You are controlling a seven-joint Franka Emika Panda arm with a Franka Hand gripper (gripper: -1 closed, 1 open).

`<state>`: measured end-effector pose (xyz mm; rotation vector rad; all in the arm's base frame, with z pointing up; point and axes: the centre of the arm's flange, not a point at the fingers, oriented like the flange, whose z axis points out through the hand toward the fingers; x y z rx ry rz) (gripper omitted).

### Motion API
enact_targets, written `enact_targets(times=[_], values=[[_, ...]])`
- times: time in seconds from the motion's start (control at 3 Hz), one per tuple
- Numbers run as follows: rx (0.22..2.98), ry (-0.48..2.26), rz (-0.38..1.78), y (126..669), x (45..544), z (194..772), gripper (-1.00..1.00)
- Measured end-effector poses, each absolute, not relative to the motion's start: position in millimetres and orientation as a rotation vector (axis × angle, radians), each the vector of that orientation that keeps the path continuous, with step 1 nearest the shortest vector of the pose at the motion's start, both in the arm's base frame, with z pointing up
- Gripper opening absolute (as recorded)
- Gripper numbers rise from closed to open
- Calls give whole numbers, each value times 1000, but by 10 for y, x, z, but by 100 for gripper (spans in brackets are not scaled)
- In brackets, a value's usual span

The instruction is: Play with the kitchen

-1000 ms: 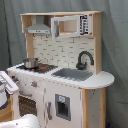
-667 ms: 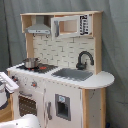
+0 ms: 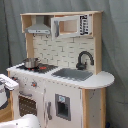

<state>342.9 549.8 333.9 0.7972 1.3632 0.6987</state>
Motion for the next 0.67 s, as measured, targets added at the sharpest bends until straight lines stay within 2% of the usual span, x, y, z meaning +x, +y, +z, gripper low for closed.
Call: enact_targets(times=[0.67], values=[[578, 1418, 494, 5502, 3430, 3311, -100]])
